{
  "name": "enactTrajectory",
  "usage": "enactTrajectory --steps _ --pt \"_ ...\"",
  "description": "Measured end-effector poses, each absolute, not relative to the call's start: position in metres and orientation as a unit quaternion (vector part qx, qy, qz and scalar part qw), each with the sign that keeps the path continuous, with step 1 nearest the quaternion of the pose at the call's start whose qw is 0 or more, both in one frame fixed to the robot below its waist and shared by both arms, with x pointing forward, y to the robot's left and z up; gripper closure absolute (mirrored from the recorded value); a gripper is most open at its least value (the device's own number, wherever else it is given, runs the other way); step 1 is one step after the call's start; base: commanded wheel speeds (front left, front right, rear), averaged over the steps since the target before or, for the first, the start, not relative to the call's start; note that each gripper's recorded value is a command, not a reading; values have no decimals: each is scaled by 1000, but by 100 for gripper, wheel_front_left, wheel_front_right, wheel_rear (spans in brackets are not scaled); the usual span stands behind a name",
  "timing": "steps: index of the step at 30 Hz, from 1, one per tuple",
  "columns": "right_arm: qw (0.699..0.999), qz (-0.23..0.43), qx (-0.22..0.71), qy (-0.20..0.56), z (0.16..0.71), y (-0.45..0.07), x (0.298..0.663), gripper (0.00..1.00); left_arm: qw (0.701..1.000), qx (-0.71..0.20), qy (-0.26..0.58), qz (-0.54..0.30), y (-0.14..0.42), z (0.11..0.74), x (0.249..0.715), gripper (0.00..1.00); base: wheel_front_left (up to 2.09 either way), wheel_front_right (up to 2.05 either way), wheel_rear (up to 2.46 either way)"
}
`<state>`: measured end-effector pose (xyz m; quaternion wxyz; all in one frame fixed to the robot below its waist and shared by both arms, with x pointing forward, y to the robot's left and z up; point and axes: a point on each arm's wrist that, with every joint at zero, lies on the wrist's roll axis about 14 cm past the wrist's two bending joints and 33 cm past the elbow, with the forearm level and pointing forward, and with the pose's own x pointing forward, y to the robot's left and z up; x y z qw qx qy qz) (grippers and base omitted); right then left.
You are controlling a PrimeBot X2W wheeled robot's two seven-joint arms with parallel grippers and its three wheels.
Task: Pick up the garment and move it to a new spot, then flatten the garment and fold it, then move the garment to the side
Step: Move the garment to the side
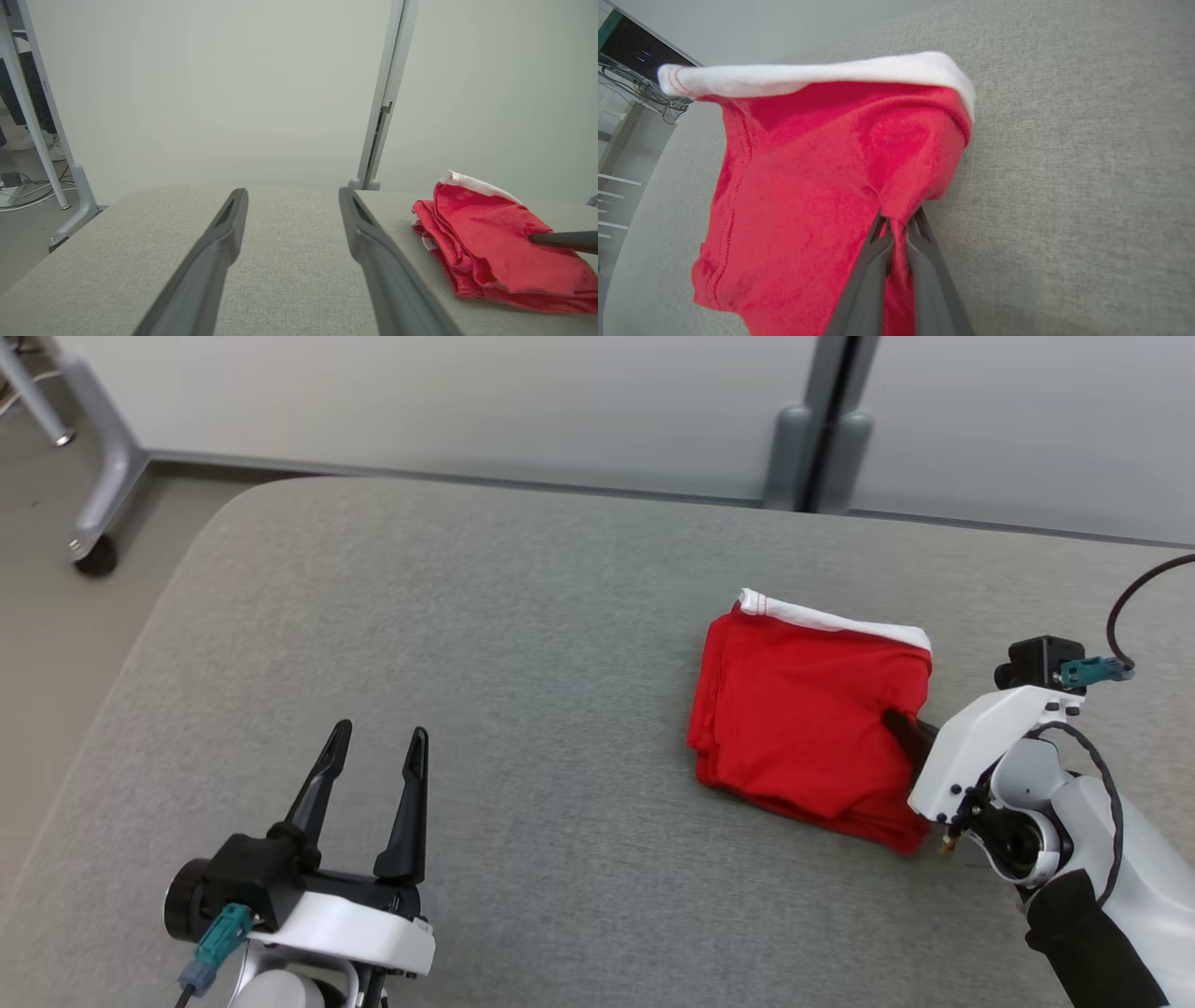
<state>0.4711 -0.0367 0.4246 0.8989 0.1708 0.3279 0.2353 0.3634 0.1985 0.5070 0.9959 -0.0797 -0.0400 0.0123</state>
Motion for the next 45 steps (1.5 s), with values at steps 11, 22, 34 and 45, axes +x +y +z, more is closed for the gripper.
enactTrajectory --steps 11,22,34,45 --pt "921 201 144 301 464 -118 438 100 987 -97 -58 -110 119 522 383 0 0 0 0" --pt "958 105 117 242 497 -219 390 100 952 -116 -55 -278 2 530 399 0 0 0 0" --pt "972 86 18 220 506 -263 418 100 940 -114 -19 -322 -26 500 423 0 0 0 0" --pt "969 162 25 185 527 -227 473 100 947 -99 12 -306 -6 471 442 0 0 0 0"
